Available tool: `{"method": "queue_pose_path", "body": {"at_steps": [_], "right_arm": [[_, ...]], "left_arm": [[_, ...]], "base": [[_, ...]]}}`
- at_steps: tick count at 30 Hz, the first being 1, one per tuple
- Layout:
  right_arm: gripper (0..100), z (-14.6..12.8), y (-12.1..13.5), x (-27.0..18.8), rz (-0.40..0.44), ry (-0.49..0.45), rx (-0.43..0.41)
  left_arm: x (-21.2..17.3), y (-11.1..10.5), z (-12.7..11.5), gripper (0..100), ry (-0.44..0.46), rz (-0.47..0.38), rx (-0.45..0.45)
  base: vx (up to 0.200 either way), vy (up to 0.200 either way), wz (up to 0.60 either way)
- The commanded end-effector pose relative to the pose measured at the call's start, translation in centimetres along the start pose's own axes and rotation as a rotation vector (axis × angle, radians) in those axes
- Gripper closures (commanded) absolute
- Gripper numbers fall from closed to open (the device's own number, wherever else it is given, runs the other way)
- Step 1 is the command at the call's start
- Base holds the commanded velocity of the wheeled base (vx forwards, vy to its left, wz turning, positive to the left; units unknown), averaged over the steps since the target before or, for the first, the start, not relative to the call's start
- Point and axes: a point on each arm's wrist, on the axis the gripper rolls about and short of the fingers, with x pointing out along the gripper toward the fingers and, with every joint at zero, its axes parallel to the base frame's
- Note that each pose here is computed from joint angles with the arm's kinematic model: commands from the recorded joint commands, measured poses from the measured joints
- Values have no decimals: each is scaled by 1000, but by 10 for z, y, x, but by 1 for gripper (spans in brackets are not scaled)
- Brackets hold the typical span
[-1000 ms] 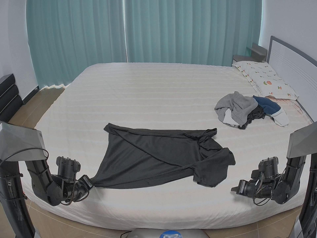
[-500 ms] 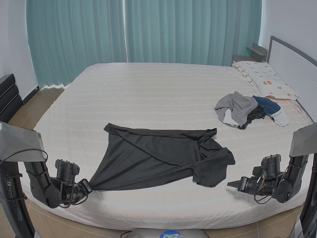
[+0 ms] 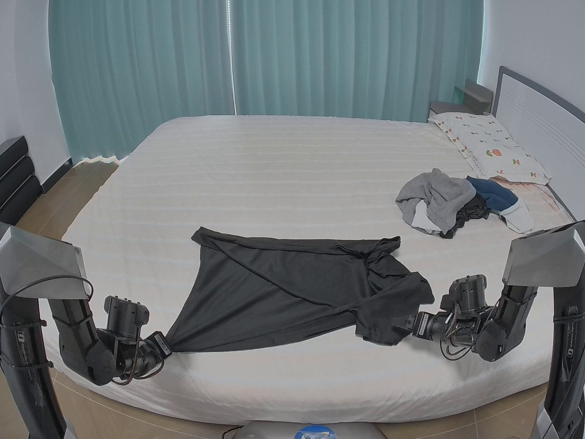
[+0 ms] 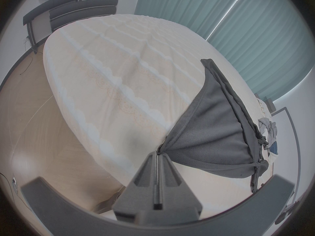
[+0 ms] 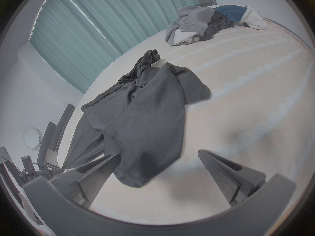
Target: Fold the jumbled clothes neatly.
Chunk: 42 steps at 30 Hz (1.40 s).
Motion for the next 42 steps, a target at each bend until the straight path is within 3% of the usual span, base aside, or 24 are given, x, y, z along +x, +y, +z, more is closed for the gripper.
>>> {"method": "queue_pose_path", "body": {"at_steps": [1, 2, 12, 20, 30, 37, 42], "right_arm": [[0, 3, 5, 15, 12, -8, -10], [100, 4, 5, 16, 13, -9, -12], [100, 1, 2, -2, -39, -2, -6], [100, -9, 3, -62, -14, 46, -1], [100, -39, -10, -106, -20, 160, -22], [100, -53, -17, -128, -35, 207, -66], [100, -66, -25, -133, -68, 279, -87]], "left_arm": [[1, 1, -1, 100, 4, 4, 3], [1, 1, -1, 100, 6, 6, 3], [1, 2, -2, 100, 7, 8, 5], [-9, 3, 1, 100, -5, 5, 32], [-25, 23, 10, 100, -48, 78, 137], [-37, 33, -4, 100, 5, 108, 235], [-40, 42, -24, 100, 114, 153, 359]], "base": [[0, 0, 0], [0, 0, 0], [0, 0, 0], [0, 0, 0], [0, 0, 0], [0, 0, 0], [0, 0, 0]]}}
